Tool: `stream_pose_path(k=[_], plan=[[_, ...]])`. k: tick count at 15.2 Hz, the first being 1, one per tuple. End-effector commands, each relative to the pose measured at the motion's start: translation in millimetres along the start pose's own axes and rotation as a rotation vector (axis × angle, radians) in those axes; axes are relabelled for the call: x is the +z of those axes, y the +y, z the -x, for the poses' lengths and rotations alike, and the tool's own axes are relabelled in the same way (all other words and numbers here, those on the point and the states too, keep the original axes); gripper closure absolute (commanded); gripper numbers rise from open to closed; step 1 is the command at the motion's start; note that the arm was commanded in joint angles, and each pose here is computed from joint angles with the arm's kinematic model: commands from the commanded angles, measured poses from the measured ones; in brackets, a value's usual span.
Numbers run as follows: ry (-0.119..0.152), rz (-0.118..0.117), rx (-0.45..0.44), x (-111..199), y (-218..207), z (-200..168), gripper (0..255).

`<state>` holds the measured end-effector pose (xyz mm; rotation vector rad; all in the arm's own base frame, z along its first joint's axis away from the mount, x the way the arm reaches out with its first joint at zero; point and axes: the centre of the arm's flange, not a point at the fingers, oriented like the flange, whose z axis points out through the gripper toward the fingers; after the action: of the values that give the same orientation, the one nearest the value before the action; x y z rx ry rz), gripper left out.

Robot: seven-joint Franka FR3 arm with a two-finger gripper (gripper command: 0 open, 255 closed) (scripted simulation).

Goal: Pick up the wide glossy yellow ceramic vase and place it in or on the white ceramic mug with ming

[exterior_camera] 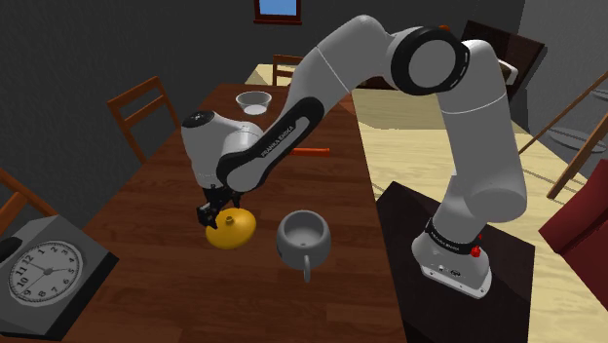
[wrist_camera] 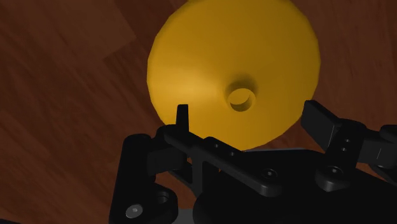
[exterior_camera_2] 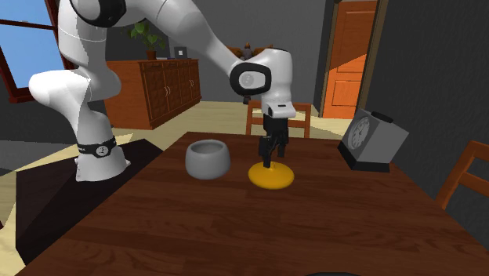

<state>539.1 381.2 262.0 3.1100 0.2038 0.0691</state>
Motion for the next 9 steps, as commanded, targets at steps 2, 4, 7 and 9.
stream_pose_path(k=[2,4,7,9], plan=[[0.000,0.000,0.000,1.3,0.2,-1.0,0],[0.000,0.000,0.000,1.3,0.2,-1.0,0],[0.000,0.000,0.000,1.3,0.2,-1.0,255],[0.000,0.000,0.000,1.3,0.2,-1.0,255]])
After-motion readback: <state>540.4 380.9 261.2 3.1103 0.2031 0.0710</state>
